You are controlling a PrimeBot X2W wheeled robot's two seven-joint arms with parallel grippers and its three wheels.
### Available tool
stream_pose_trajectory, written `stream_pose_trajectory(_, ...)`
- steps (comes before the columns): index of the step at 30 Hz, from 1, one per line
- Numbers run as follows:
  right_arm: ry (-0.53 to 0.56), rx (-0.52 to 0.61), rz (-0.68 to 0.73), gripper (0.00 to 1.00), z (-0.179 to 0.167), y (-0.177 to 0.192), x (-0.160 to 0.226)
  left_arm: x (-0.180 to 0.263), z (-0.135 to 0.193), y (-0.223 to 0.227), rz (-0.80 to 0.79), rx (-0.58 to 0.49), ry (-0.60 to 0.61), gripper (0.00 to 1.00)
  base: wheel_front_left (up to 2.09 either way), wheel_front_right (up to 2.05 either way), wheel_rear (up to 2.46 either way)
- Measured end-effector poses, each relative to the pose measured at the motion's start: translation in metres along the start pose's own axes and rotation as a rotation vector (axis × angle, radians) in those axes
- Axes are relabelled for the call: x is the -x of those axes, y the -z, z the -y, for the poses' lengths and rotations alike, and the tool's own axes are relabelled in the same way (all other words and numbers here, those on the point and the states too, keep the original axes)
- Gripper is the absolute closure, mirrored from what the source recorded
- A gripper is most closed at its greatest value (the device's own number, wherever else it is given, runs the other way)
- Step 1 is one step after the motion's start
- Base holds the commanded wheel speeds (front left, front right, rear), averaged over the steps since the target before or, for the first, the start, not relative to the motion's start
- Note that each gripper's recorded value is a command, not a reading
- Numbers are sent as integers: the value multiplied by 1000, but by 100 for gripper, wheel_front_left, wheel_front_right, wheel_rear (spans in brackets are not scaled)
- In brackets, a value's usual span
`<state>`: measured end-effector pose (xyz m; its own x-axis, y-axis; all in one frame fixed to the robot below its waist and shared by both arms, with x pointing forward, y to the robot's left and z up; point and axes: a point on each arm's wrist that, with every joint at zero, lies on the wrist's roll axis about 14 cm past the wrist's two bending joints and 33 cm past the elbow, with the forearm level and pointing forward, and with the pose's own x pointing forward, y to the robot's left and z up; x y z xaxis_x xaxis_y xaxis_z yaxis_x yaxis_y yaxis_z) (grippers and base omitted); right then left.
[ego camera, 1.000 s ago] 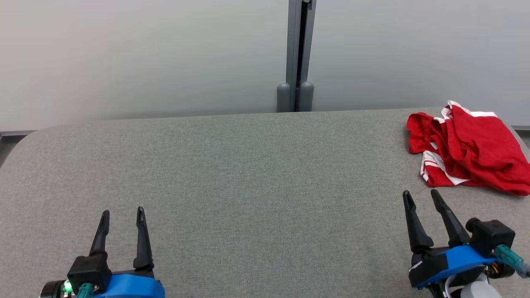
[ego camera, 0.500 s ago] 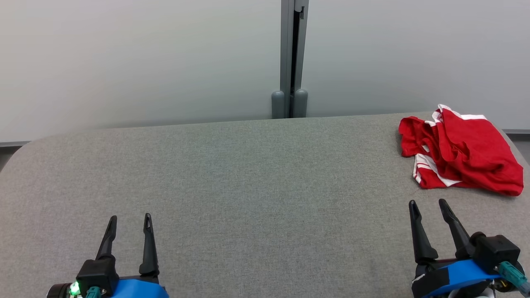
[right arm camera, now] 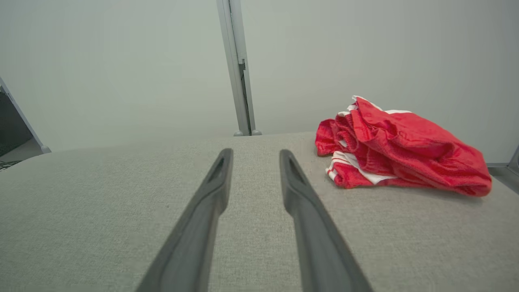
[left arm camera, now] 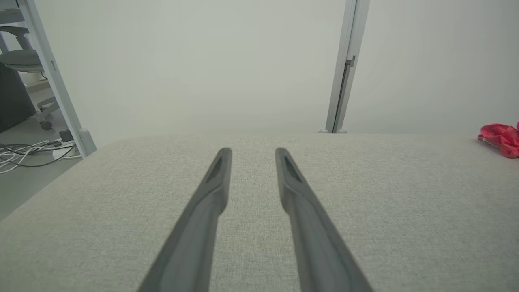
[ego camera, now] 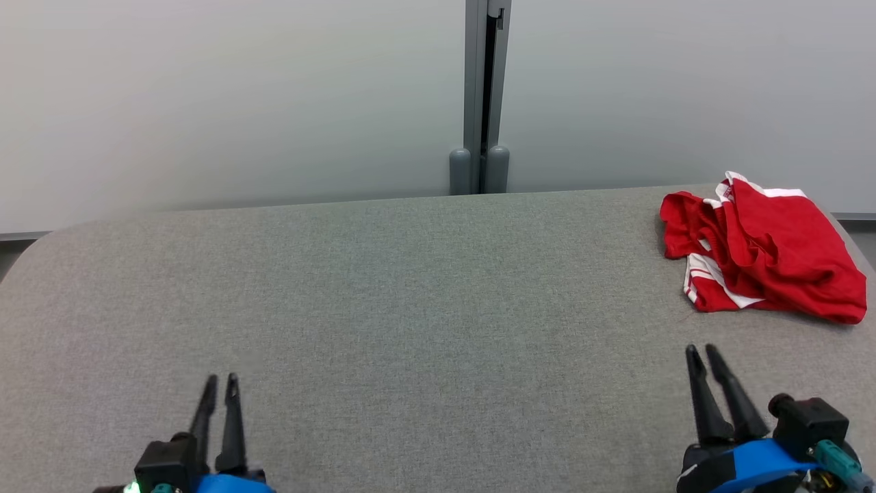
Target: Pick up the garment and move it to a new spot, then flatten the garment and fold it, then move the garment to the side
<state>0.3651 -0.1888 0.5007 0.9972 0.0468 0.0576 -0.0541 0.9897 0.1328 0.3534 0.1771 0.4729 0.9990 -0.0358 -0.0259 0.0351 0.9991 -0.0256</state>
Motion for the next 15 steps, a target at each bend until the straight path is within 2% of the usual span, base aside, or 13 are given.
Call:
stream_pose_trajectory(5, 16, -26, -67, 100, 2, 20, 9, 10, -1, 23, -79, 22, -13, 100, 0, 0, 0)
stream_pose_trajectory(15, 70, -206, -84, 100, 9, 23, 8, 9, -10, 27, -109, 221, -69, 100, 0, 0, 0)
